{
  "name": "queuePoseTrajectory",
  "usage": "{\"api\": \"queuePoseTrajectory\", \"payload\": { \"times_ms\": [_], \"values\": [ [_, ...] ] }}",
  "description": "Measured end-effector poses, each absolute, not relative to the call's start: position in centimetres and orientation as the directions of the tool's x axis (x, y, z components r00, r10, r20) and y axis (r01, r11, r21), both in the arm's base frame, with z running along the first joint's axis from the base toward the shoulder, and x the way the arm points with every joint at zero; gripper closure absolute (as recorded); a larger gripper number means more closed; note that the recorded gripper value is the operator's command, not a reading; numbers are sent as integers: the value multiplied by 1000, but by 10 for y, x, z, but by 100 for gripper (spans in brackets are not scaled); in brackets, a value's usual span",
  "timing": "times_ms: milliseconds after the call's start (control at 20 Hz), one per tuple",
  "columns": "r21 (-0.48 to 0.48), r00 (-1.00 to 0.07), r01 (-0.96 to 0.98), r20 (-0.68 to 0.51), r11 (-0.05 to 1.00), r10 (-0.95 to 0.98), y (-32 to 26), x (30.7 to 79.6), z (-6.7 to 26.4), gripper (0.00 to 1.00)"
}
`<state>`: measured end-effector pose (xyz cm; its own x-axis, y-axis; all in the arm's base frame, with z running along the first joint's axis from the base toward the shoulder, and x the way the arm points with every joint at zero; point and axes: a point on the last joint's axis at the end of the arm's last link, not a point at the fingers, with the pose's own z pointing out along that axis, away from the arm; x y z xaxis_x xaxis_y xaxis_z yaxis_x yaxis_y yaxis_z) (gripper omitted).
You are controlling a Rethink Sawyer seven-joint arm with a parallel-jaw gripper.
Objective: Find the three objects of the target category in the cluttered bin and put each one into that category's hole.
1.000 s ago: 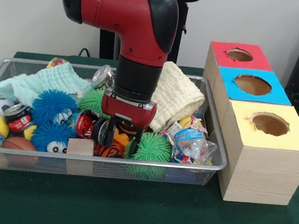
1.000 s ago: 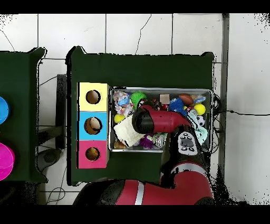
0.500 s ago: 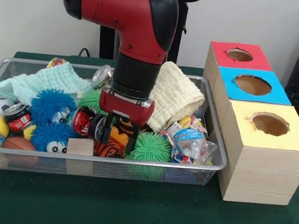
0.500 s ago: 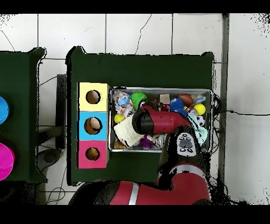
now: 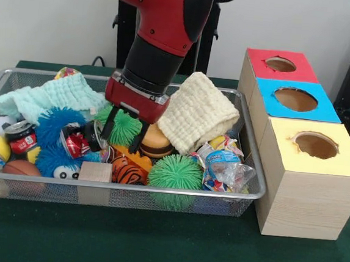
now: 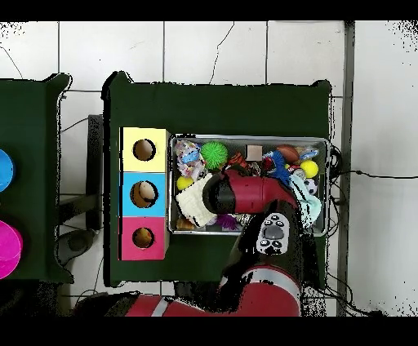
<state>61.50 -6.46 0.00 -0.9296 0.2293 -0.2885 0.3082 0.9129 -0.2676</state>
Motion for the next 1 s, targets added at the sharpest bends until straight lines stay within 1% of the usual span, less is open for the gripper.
{"api": "queuePoseTrajectory", "payload": {
  "times_ms": [250, 450, 650, 1000],
  "values": [
    [-264, -923, 345, -271, 901, 274, -86, 611, -2, 0],
    [-239, -908, 391, -256, 889, 331, -109, 606, -13, 0],
    [-171, -884, 443, -243, 880, 399, -123, 608, -23, 0],
    [-65, -863, 469, -247, 881, 441, -109, 624, -12, 0]
  ]
}}
